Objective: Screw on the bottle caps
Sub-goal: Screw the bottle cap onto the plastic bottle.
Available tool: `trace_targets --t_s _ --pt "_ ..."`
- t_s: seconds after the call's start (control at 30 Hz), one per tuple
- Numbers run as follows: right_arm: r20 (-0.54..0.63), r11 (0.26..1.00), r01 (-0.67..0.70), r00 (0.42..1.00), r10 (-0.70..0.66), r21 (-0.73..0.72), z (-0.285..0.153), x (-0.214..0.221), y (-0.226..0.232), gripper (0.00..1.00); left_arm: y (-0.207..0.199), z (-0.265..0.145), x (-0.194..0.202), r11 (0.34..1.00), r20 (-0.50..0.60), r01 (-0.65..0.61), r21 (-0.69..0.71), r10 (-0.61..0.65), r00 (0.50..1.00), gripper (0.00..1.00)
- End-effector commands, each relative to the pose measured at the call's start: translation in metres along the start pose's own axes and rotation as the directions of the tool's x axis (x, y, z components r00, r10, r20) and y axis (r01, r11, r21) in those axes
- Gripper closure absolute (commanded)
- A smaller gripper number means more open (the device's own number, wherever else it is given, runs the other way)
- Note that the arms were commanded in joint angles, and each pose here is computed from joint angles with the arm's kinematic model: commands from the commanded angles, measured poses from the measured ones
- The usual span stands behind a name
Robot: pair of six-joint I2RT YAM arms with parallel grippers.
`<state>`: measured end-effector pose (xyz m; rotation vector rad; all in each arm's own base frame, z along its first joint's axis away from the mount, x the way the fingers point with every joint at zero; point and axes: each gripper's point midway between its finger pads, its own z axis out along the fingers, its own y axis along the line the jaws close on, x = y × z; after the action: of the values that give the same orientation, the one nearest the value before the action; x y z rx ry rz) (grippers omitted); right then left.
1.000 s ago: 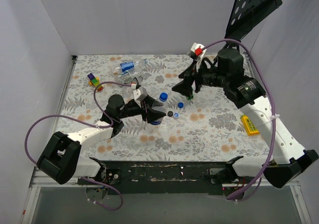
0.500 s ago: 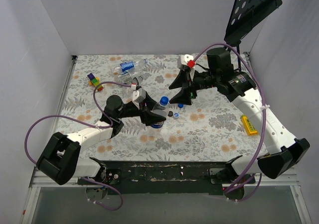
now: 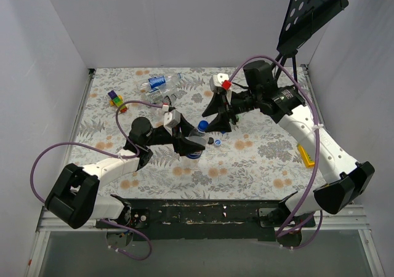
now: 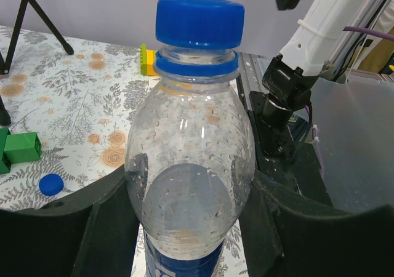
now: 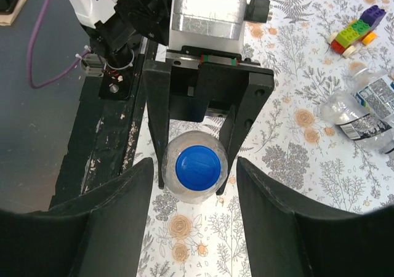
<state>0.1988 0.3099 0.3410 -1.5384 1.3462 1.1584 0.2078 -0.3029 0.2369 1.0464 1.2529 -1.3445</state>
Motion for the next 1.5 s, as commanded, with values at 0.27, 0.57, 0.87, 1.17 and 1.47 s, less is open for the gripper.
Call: trace_targets --t_s 0.27,0.57,0.87,1.17,1.47 --pt "-0.003 0.999 0.032 0.999 -0.032 -0.013 0.001 -0.007 0.000 0.44 -0.006 0.001 -0.028 0.995 0.033 -0.094 0.016 0.093 0.995 1.00" --pt "-0.021 1.000 0.008 1.000 -0.009 -0.019 0.005 -0.003 -0.001 0.63 -0.005 0.000 -0.029 0.995 0.035 -0.103 0.008 0.102 0.994 1.00" --pt "-0.137 0.990 -0.078 0.986 0.094 0.121 0.018 0.022 -0.007 0.81 0.024 -0.011 -0.045 0.955 0.059 -0.184 -0.231 0.202 0.978 1.00" --pt "0.012 0.754 -0.352 0.909 0.416 0.554 0.029 0.053 -0.031 0.84 0.072 -0.047 -0.053 0.616 -0.135 -0.369 -0.695 0.393 0.910 1.00" --pt "0.201 0.578 -0.570 0.792 0.577 0.584 0.056 0.077 -0.022 0.85 0.069 -0.077 -0.066 0.350 -0.224 -0.438 -0.828 0.508 0.831 1.00"
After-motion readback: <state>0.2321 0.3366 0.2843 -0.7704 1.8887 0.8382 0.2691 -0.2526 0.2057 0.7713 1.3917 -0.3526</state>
